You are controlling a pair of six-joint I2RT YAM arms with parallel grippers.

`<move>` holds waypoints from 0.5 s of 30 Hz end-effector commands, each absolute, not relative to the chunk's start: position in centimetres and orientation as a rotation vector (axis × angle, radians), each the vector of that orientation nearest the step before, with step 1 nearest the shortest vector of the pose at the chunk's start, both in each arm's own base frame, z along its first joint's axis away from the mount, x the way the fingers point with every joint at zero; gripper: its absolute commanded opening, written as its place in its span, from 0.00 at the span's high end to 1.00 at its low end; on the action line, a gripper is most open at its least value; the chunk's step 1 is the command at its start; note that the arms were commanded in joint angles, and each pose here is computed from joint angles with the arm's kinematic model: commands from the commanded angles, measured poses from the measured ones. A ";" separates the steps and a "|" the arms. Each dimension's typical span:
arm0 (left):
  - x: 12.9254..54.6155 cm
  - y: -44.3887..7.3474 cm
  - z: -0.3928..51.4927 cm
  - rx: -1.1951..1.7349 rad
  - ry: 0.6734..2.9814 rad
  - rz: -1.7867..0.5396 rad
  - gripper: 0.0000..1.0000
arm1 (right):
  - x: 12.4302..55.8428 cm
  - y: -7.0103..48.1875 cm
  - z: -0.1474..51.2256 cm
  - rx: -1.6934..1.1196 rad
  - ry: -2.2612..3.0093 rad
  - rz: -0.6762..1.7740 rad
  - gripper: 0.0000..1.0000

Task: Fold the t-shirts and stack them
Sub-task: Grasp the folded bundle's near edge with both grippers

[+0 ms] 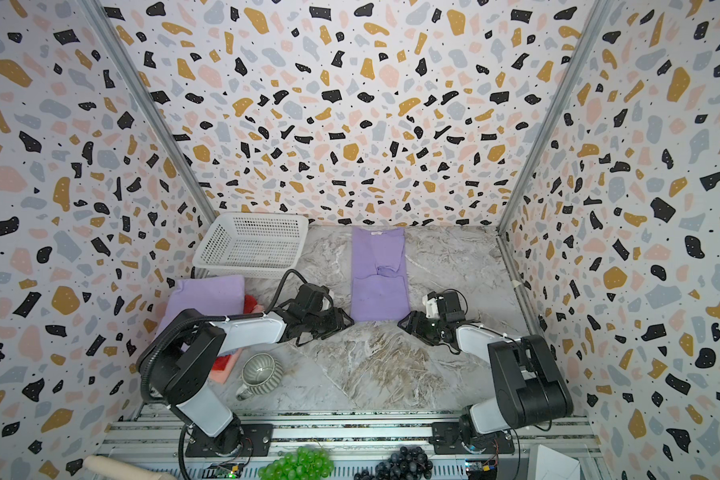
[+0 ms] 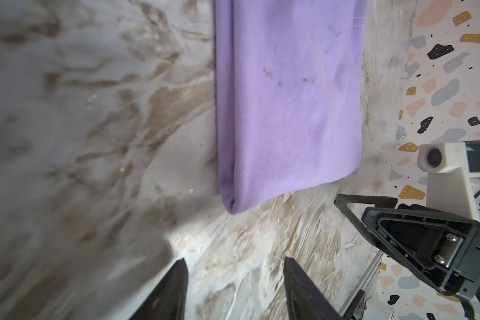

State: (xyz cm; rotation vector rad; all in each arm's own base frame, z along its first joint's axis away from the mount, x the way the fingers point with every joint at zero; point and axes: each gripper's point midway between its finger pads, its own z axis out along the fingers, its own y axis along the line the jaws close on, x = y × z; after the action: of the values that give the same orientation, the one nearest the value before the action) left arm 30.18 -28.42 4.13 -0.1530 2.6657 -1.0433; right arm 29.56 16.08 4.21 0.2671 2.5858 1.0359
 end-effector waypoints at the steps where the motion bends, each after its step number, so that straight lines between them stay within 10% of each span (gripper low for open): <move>1: 31.8 -30.3 4.6 -0.168 2.615 -1.141 0.46 | 31.4 16.7 4.7 0.279 2.547 1.062 0.35; 6: 32.8 -30.9 3.5 -0.175 2.621 -1.132 0.58 | 32.6 17.2 3.4 0.293 2.570 1.048 0.42; 15: 33.4 -30.4 3.8 -0.109 2.648 -1.020 1.00 | 33.7 17.7 3.7 0.204 2.593 0.985 0.89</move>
State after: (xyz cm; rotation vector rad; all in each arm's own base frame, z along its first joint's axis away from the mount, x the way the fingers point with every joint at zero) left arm 33.17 -30.79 2.64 -0.1546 2.6652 -1.0689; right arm 33.66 17.64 2.77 0.2654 2.5801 1.0423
